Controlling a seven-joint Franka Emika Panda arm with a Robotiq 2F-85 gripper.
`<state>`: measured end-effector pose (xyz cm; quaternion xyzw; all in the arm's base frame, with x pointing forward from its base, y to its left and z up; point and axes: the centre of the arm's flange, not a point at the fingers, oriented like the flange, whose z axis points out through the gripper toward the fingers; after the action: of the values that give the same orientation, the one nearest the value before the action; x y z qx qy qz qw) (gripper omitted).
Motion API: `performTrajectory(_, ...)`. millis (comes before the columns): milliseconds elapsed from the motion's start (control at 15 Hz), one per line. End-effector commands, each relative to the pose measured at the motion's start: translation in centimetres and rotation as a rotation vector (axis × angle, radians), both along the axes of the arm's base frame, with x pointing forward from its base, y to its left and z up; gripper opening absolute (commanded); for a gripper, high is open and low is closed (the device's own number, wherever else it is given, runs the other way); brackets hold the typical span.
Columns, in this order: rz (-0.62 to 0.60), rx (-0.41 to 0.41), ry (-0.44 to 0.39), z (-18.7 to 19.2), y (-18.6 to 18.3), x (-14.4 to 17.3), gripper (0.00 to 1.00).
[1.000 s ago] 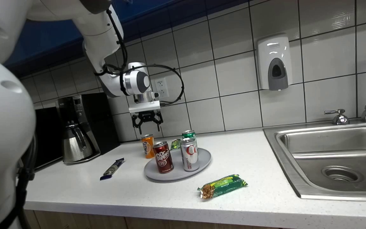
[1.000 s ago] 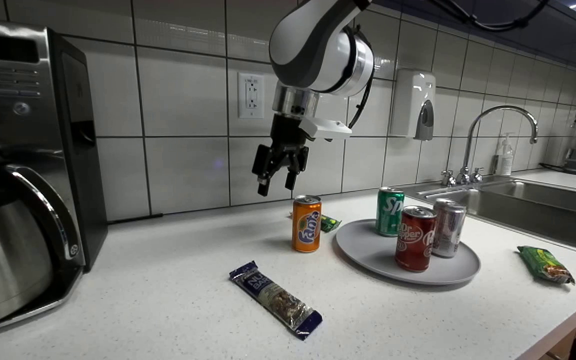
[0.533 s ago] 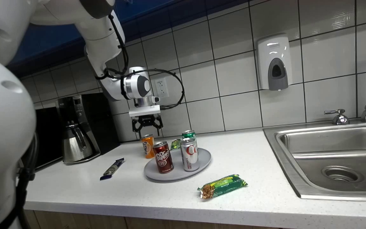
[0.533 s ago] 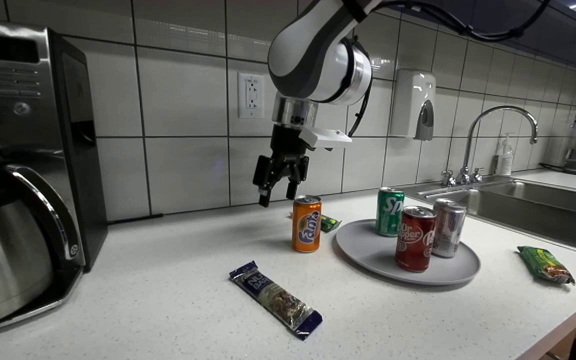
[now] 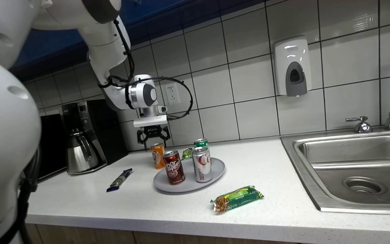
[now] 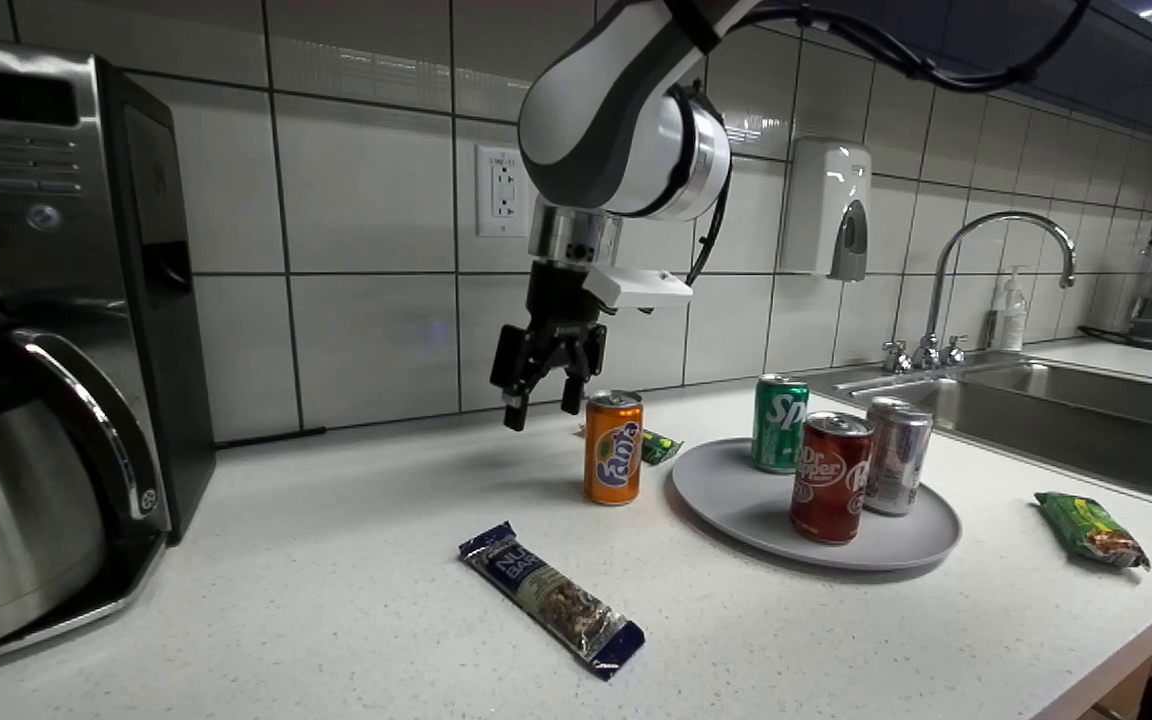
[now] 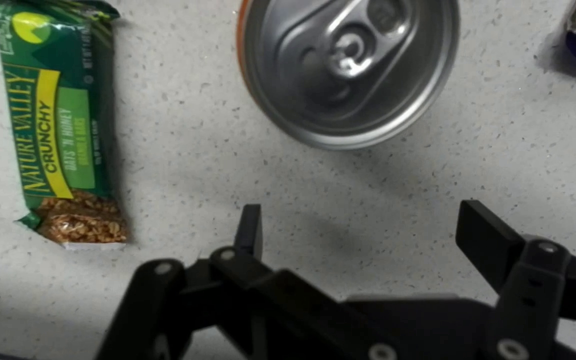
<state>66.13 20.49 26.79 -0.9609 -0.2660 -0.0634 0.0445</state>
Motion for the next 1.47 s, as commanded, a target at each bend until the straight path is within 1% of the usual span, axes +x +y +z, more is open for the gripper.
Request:
performTrajectory(0, -0.034, -0.032, -0.006, 0.5, 0.3, -0.8, 1.0)
performTrajectory(400, -0.095, -0.051, -0.002, 0.0, -1.2, -1.1, 1.0)
performTrajectory(667, -0.1, -0.07, -0.002, 0.0, -1.8, -1.4, 1.0)
performTrajectory(1133, -0.098, -0.073, -0.005, 1.0, -1.4, -2.6, 1.0)
performTrajectory(1400, -0.122, -0.077, 0.002, 1.4, -1.1, -3.7, 1.0)
